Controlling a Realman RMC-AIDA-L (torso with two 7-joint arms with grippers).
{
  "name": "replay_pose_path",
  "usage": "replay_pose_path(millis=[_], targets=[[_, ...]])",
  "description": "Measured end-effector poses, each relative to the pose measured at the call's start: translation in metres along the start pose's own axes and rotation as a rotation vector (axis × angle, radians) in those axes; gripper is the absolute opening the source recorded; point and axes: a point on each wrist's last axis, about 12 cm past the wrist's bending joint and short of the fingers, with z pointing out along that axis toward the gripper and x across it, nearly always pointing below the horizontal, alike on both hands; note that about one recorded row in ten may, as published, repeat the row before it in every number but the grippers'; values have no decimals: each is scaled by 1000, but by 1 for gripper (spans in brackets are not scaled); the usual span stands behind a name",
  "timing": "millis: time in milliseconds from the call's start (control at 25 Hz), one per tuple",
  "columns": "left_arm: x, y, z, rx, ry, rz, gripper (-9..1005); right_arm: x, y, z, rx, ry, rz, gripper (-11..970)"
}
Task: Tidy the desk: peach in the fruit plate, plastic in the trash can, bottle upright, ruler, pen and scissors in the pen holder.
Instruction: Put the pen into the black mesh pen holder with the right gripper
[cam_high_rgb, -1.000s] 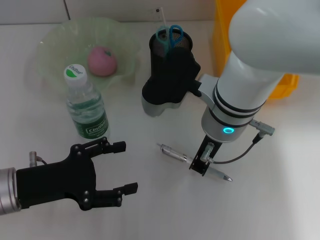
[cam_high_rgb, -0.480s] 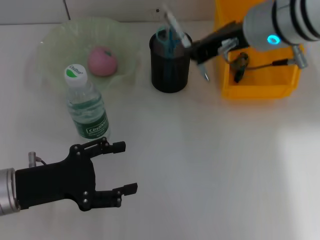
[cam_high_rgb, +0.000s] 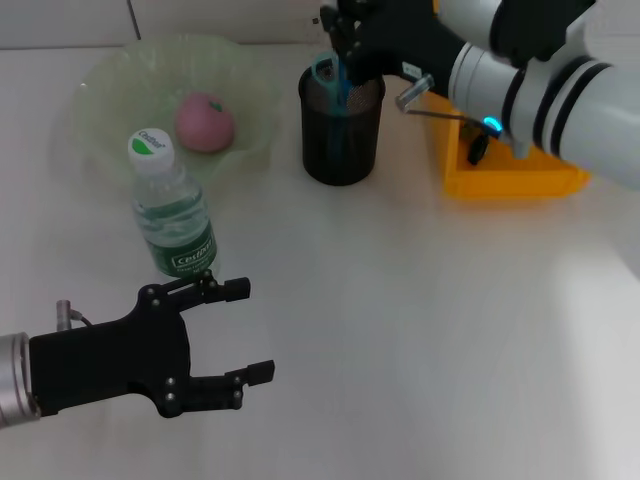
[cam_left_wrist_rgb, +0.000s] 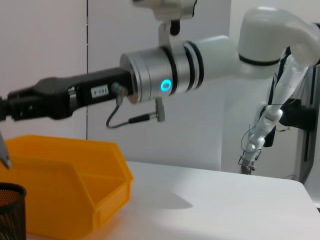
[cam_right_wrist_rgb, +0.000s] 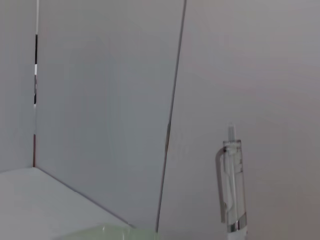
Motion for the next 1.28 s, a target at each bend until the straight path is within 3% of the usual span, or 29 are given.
replay_pose_path(millis=[160, 480, 1080, 1280], targets=[[0, 0, 0, 1, -3, -1, 864, 6, 7, 4, 2, -5, -6, 130], [-3, 2, 2, 12, -10, -1, 864, 25, 3, 14, 1, 61, 68, 130], [-4, 1, 1, 15, -12, -4, 864, 32, 4, 15, -20, 84, 89, 130], [-4, 1, 1, 17, -13, -3, 864, 26, 9, 6, -48, 48, 101, 244]])
